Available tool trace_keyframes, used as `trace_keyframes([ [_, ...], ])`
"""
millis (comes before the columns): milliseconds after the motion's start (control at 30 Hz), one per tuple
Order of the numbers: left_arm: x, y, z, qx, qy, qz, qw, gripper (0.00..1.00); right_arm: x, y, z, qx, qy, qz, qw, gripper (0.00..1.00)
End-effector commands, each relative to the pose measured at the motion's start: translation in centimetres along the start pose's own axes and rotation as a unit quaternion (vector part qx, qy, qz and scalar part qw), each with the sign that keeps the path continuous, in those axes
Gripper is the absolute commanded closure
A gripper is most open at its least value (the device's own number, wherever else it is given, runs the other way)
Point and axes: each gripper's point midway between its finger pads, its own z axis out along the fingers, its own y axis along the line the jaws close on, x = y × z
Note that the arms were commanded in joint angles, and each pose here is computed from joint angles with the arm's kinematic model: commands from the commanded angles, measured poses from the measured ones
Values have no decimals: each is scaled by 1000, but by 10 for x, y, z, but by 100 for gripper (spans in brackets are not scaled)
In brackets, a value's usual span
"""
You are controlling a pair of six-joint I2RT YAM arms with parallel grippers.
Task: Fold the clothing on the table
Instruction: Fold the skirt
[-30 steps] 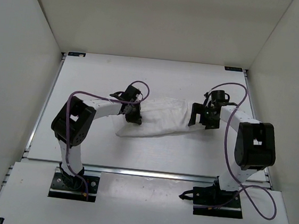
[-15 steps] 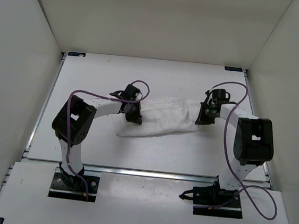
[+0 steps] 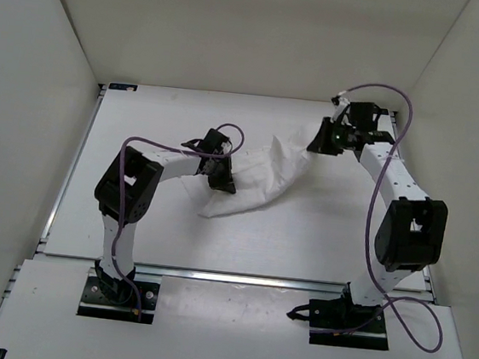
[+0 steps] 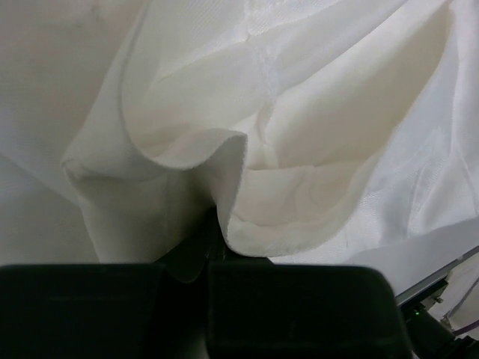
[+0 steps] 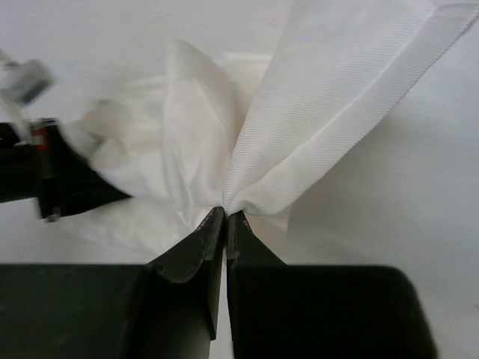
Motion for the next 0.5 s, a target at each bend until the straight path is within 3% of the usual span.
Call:
trace_keyframes([
  [0,15,31,24,-48,32,-20,998,100,-29,87,-22,-97,-37,-78,992,100],
  [200,11,25,38,17,55,-82,995,100,24,175,2,-194,25,-149,969,100],
  [333,3,31,38,30,61,-88,994,100,63,212,17,-238,79,-179,952,100],
  [467,-7,36,32,50,59,-105,991,100,78,233,22,-262,93,-182,943,100],
])
